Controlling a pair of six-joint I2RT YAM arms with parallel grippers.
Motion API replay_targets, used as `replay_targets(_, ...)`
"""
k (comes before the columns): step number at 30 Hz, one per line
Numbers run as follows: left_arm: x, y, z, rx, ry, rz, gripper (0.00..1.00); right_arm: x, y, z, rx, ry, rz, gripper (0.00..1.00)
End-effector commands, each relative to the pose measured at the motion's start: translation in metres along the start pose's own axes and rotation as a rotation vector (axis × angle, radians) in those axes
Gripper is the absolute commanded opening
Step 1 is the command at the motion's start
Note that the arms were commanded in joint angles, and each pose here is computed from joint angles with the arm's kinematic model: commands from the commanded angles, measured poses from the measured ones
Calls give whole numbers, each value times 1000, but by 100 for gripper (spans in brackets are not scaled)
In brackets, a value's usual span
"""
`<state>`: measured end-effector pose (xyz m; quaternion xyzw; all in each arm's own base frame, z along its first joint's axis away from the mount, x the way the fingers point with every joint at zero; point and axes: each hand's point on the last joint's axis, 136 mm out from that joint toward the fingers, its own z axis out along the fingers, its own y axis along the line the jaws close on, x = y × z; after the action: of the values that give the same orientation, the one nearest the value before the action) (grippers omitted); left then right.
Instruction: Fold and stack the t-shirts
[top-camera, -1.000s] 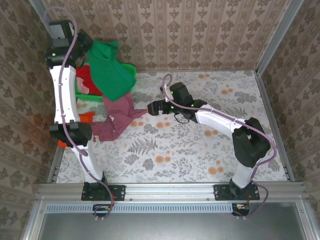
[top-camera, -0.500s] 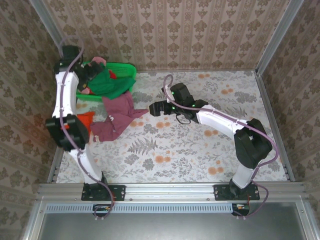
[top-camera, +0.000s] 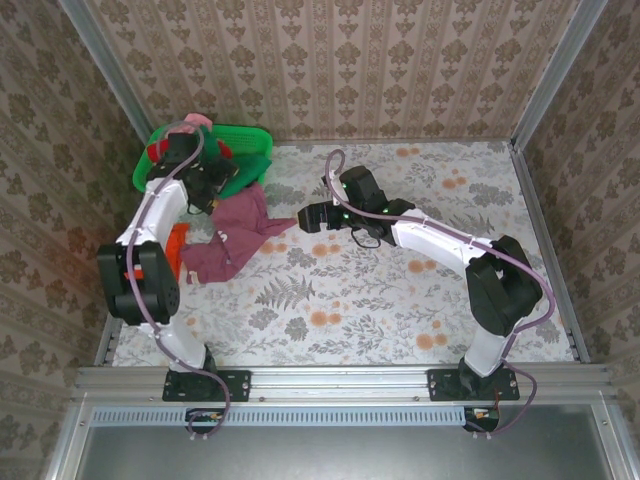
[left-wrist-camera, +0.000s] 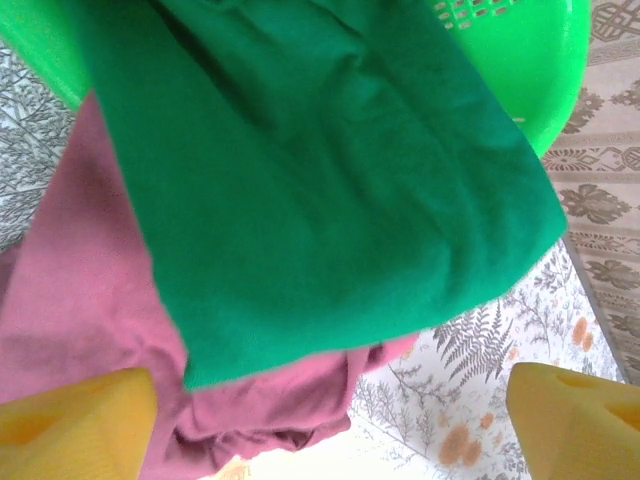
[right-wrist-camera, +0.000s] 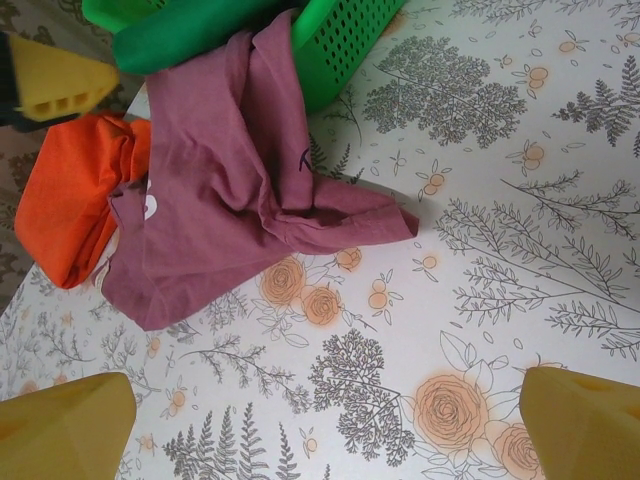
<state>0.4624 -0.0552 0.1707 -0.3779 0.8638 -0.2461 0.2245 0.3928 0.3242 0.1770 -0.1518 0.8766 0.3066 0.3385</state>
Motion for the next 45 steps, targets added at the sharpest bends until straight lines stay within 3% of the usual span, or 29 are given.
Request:
replay_targets(1,-18,-22,5,67,-18,-54,71,-3,2,-6,0,-5,-27,100)
replay_targets(2,-20,-24,6,68,-18,-56,62,-2,1,-7,5,-6,-28,100)
replay_targets(4,-25,-31,6,74,-24,-55,34,-1,-1,-9,16,-9,-28,100)
replay_targets(8,-40,-35,4,83,-49,-58,0,-1,-5,-13,29,-15,-25,100)
replay_targets(17,-115,-39,-4,50,-173,-58,0,1,-4,-12,15,-2,-22,100)
replay_targets(20,-126,-24,11,-15,-150,-65,19,1,-3,-13,11,-2,-22,100)
replay_targets(22,-125,-20,14,-33,-134,-44,55,0,-1,-14,8,-1,-30,100)
replay_targets(25,-114,-28,-3,-10,-150,11,99,1,-2,-16,13,0,-33,100)
replay_targets(29,-90,-19,-38,-11,-182,69,100,6,-3,-12,4,8,-19,100)
replay_targets(34,-35,14,-59,-54,-164,185,100,6,-1,-4,-20,13,-5,100)
replay_targets(40,33,59,-32,-94,-39,196,100,1,2,-1,-34,9,-13,100)
replay_targets(45,69,82,1,-149,53,189,100,3,1,-4,-27,10,-20,100)
